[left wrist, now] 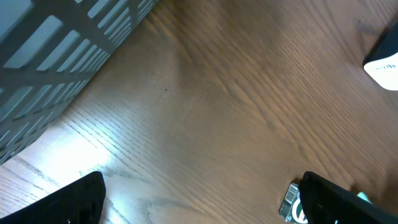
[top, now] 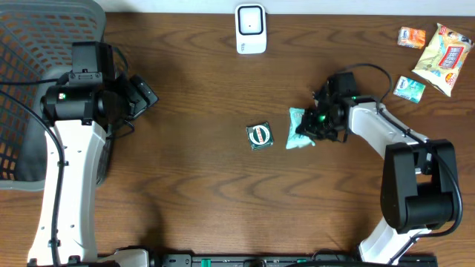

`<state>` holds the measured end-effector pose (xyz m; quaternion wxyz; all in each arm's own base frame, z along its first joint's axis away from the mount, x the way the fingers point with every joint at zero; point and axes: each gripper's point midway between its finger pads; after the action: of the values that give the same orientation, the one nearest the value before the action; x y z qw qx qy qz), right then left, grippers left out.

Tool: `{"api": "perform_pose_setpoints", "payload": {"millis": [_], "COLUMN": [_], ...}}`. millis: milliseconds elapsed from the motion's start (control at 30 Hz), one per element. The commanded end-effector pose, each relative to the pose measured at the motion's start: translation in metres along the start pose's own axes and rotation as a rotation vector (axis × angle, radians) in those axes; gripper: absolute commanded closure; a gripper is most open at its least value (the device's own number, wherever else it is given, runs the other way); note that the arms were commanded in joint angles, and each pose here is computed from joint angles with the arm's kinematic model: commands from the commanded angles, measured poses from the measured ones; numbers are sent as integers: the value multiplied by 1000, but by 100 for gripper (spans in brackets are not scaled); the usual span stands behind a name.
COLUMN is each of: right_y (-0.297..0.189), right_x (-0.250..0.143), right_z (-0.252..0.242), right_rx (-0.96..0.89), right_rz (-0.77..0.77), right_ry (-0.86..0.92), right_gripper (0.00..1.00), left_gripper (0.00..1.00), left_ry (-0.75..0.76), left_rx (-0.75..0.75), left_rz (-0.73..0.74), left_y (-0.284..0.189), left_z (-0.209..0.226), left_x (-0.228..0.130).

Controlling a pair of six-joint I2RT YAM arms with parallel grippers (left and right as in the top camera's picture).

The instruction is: Scan the item barcode

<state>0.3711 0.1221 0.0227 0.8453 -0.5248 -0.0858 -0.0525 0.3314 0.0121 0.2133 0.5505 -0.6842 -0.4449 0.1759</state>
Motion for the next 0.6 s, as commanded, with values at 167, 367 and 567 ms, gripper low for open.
{"api": "perform_pose_setpoints", "payload": {"millis": [167,367,567], "right_y": [-72,-105,-89], "right_x": [124,183,232], "right_z": [76,127,166], "right_rx": [125,227,297], "right_rz": [-342,-520,-552], "right_ry": [-98,-125,-182], "right_gripper": [99,99,99], "left_gripper": [2,2,2], "left_ry": [-6,-6,-6], "left_rx": [11,11,11], "left_rz": [-11,-11,-11], "left_y": [0,0,0], "left_z": [3,3,3], "left_x": [3,3,3]}}
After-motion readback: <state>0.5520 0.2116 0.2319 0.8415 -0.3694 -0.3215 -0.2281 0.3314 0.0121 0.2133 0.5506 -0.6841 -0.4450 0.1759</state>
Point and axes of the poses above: each gripper's point midway between its finger pads, its own y axis out along the fingers, its own z axis along the line the jaws close on, x = y × z, and after that the axes turned 14 degrees about -y, right-handed
